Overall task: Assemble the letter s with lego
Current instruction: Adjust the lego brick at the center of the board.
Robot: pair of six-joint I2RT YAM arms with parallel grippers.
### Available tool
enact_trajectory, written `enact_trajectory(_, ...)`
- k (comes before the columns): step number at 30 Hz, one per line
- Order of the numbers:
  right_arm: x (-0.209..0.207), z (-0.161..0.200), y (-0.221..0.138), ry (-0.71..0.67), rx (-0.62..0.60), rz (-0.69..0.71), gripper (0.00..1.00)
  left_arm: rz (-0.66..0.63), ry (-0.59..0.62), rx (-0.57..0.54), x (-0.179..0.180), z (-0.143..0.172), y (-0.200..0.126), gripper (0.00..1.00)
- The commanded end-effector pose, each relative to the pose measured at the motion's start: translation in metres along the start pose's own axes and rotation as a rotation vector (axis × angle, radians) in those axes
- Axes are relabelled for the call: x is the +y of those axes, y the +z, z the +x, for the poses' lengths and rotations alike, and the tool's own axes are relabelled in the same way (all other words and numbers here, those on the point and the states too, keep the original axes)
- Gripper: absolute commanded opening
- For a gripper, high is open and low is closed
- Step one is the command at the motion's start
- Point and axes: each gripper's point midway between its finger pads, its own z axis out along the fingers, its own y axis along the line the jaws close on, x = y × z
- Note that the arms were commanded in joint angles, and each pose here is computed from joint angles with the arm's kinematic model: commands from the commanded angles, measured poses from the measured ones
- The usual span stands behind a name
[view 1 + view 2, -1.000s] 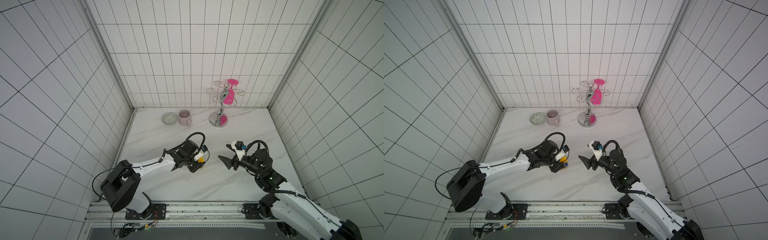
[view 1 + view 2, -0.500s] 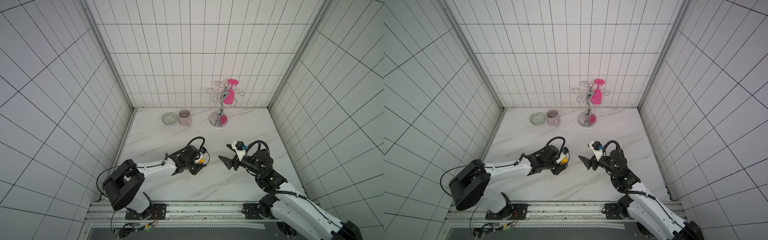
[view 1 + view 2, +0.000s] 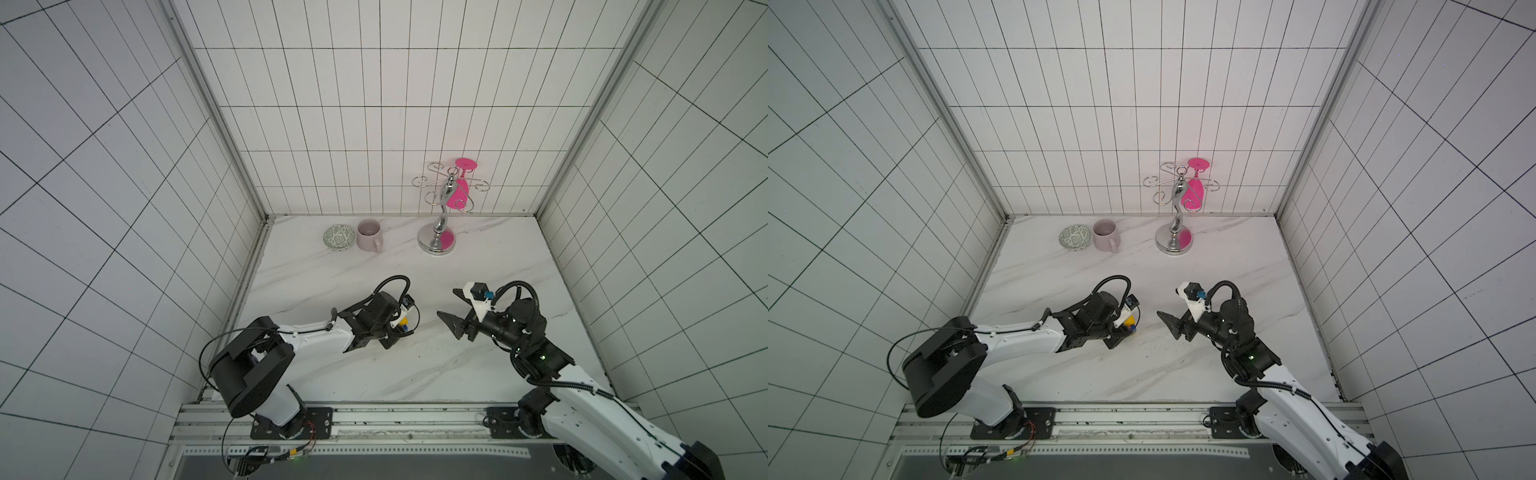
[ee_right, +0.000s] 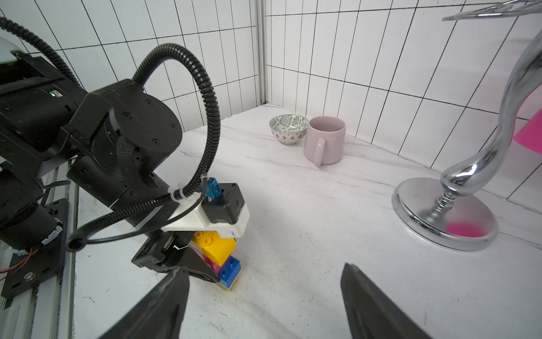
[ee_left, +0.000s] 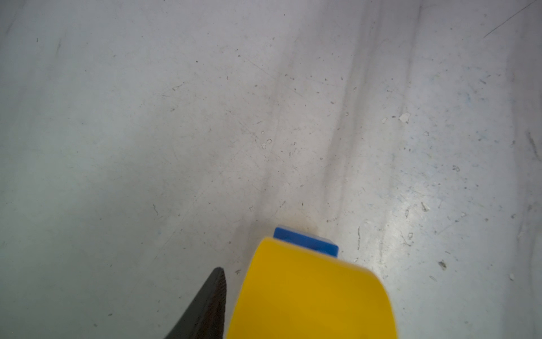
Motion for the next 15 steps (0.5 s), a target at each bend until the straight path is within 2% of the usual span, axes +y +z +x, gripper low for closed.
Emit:
enact_trajectory(1,-0.0029,0.0001,-0.0010,-0.002,-0.007,0.007,0.84,0.019,0.000,-0.017,-0.0027,-0.0063,0.0032,0.45)
enact_trajectory(9,-0.0052,-0.0013,-0.0025,-0.004,-0.016,0.019,0.84,0.056,-0.001,0.010,-0.0091,-0.0009,0.0082,0.31)
enact_trajectory(15,-0.0054,-0.0019,-0.0035,-0.002,-0.021,0.021,0.84,0.049,0.002,0.013,-0.0075,-0.0031,0.0084,0.28)
